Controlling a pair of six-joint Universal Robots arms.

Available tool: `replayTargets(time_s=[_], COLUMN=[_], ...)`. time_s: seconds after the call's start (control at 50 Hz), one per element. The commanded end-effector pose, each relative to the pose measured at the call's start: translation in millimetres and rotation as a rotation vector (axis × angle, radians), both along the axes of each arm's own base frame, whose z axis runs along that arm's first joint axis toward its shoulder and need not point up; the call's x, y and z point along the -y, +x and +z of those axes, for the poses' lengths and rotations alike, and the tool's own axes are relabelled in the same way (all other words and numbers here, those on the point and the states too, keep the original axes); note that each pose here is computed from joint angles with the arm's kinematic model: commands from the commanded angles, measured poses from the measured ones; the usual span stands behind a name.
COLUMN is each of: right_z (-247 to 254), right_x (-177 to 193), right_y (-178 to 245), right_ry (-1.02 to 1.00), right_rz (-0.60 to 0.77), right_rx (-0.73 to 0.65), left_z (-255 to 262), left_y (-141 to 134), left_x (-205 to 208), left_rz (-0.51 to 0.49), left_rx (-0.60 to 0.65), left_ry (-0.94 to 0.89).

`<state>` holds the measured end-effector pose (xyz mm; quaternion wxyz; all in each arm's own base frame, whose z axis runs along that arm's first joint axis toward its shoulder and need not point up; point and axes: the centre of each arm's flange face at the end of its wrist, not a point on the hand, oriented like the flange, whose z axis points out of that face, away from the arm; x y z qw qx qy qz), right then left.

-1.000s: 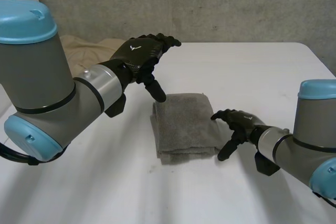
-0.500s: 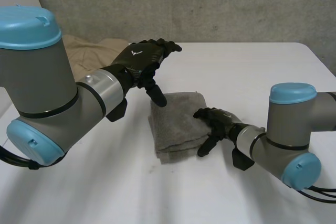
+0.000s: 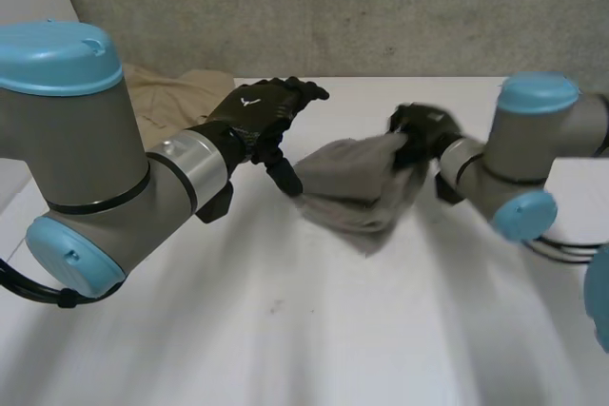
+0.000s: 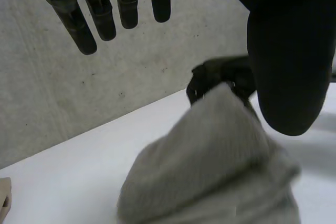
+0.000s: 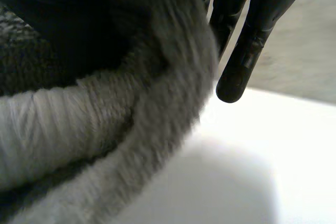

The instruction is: Fold the laundry.

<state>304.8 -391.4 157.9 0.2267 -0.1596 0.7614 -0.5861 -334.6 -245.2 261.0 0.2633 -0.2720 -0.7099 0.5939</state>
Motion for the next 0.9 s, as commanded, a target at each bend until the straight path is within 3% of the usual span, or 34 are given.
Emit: replayTargets(time_s=[0.02, 0.12, 0.3, 0.42, 0.9], right_z=[2, 6, -18, -23, -25], right_x=[102, 138, 153, 157, 123], right_y=[-95, -156, -214, -261, -258], right_ry=[-0.125, -0.211, -0.214, -0.207, 0.055], right_rz=[-0.324, -0.470, -0.569, -0.721, -0.691], right_rx=[-0.104, -0.125, -0.228, -0.337, -0.352], left_z=[-6, -14, -22, -27, -35], left_y=[-1, -1, 1, 1, 1], left_x=[3, 5, 7, 9, 12], left_rz=[0.002, 0.009, 0.031, 0.034, 0.053], left_rx=[0.007, 0.020, 0.033, 0.040, 0.055], left_ry=[0.013, 0.032, 0.049, 0.060, 0.075])
